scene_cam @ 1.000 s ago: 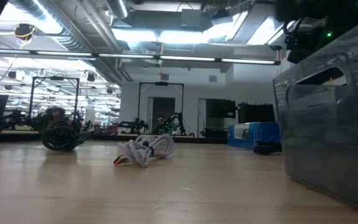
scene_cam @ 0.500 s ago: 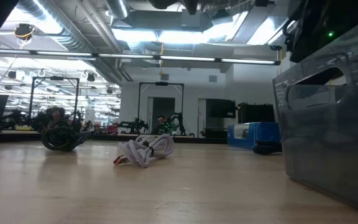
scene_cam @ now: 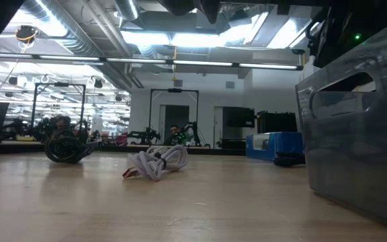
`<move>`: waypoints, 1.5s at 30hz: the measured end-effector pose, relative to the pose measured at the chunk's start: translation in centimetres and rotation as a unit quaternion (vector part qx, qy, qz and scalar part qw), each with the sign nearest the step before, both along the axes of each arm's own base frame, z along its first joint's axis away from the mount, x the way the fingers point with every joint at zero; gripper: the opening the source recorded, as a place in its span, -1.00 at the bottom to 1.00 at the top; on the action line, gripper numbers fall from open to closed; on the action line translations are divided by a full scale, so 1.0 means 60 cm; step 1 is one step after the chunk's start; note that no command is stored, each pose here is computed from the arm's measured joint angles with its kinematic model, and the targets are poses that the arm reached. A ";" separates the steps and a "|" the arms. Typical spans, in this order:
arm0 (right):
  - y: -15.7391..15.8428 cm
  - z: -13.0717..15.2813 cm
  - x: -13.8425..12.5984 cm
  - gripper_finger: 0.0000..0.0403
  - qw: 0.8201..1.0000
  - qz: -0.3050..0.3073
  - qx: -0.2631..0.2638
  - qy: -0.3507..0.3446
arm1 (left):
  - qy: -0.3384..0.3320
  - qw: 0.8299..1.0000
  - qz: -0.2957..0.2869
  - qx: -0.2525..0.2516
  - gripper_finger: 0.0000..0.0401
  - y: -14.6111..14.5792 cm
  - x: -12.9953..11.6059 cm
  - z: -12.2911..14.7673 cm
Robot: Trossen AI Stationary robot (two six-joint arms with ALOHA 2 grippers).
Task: Pick and place USB-C Cables
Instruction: Put the top white charger cable into the black bin
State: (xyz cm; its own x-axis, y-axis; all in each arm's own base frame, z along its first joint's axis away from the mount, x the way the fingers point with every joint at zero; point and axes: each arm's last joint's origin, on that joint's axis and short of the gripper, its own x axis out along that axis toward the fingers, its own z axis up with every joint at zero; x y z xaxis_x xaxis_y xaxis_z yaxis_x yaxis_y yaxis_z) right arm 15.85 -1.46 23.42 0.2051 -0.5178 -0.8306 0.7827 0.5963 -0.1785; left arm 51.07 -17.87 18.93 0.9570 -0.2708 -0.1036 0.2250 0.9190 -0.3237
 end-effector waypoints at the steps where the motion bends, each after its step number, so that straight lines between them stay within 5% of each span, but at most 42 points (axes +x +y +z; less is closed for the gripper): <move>1: 0.000 0.000 0.000 -0.28 1.000 0.000 0.000 0.000 | 0.002 1.000 0.000 0.001 -0.57 0.000 -0.001 0.003; 8: 0.002 -0.001 0.000 -0.28 1.000 0.005 0.020 0.000 | 0.036 0.998 -0.010 0.051 -0.57 0.019 -0.012 0.042; 15: 0.002 -0.001 0.002 -0.28 1.000 -0.001 0.027 -0.009 | 0.234 0.966 0.003 0.112 -0.56 0.066 -0.052 0.051; 19: 0.002 -0.001 0.003 -0.28 0.999 -0.005 0.028 -0.015 | 0.377 0.914 0.030 0.144 -0.56 0.084 -0.094 0.036; 25: 0.002 0.000 0.005 -0.28 0.999 -0.007 0.029 -0.024 | 0.545 0.805 0.096 0.211 -0.56 0.109 -0.177 0.055; 32: 0.003 0.000 0.016 -0.28 0.999 -0.005 0.028 -0.046 | 0.576 0.720 0.198 0.334 -0.56 0.135 -0.252 0.123; 40: 0.003 -0.002 0.024 -0.28 0.998 -0.003 0.032 -0.056 | 0.533 0.749 0.290 0.266 -0.56 0.245 -0.266 0.201; 45: 0.003 -0.004 0.026 -0.28 0.998 -0.002 0.036 -0.053 | 0.569 0.761 0.278 0.142 -0.56 0.365 -0.266 0.205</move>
